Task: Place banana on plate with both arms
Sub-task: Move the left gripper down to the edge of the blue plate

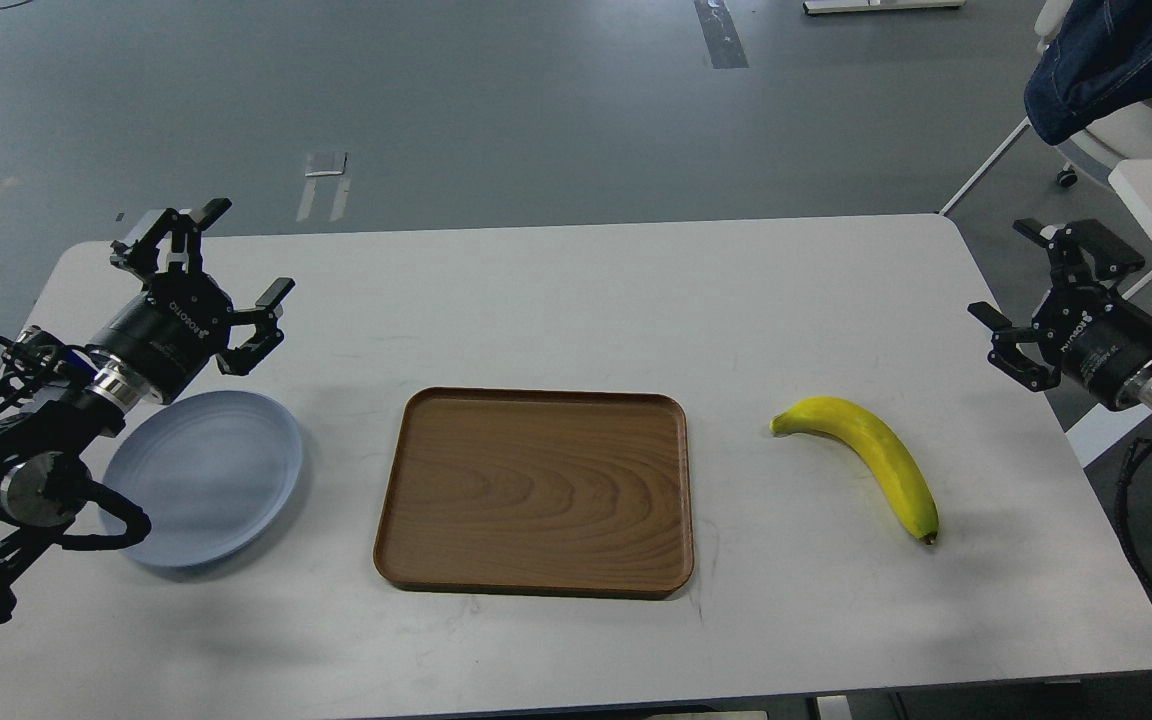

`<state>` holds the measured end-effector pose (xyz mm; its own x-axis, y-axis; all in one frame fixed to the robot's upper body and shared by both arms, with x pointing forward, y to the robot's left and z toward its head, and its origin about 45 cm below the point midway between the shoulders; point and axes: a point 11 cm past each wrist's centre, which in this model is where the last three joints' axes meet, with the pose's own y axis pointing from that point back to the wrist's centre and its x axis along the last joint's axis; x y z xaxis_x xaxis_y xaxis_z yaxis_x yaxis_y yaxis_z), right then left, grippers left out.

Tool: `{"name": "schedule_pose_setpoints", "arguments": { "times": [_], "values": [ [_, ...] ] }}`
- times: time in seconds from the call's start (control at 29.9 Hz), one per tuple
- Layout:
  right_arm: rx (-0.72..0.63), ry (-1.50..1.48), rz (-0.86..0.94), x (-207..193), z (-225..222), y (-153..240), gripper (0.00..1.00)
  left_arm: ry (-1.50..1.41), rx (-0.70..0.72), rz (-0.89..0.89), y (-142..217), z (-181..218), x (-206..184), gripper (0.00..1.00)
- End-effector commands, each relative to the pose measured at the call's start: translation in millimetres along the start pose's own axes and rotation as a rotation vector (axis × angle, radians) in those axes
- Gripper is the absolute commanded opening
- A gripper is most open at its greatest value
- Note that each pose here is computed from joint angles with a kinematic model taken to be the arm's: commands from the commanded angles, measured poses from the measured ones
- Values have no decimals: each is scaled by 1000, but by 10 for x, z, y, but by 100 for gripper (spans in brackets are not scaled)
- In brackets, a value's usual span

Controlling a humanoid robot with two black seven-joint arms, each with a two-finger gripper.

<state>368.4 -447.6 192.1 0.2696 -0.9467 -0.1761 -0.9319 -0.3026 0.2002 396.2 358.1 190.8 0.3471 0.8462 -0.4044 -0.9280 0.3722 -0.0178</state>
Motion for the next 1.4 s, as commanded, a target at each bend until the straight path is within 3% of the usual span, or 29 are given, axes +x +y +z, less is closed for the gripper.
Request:
{"name": "schedule_pose_setpoints", "arguments": {
  "times": [0.0, 0.33, 0.53, 0.7, 0.9, 1.17, 1.37],
  "values": [
    [0, -2, -2, -10, 4, -6, 100, 0, 0, 0, 1, 0, 1, 100],
    [0, -6, -7, -31, 19, -22, 100, -63, -2, 46, 60, 159, 204, 100],
    [0, -6, -8, -36, 20, -23, 100, -188, -15, 192, 343, 559, 735, 100],
    [0, -12, -14, -63, 39, -43, 100, -393, 46, 188, 498, 946, 875, 100],
    [-1, -22, -29, -133, 81, -96, 100, -847, 290, 15, 481, 1208, 752, 100],
    [-2, -33, -41, -196, 124, -140, 100, -1302, 606, -390, 606, 810, 294, 100],
    [-2, -29, -41, -187, 115, -135, 100, -1640, 695, -461, 736, 490, 478, 100]
  ]
}}
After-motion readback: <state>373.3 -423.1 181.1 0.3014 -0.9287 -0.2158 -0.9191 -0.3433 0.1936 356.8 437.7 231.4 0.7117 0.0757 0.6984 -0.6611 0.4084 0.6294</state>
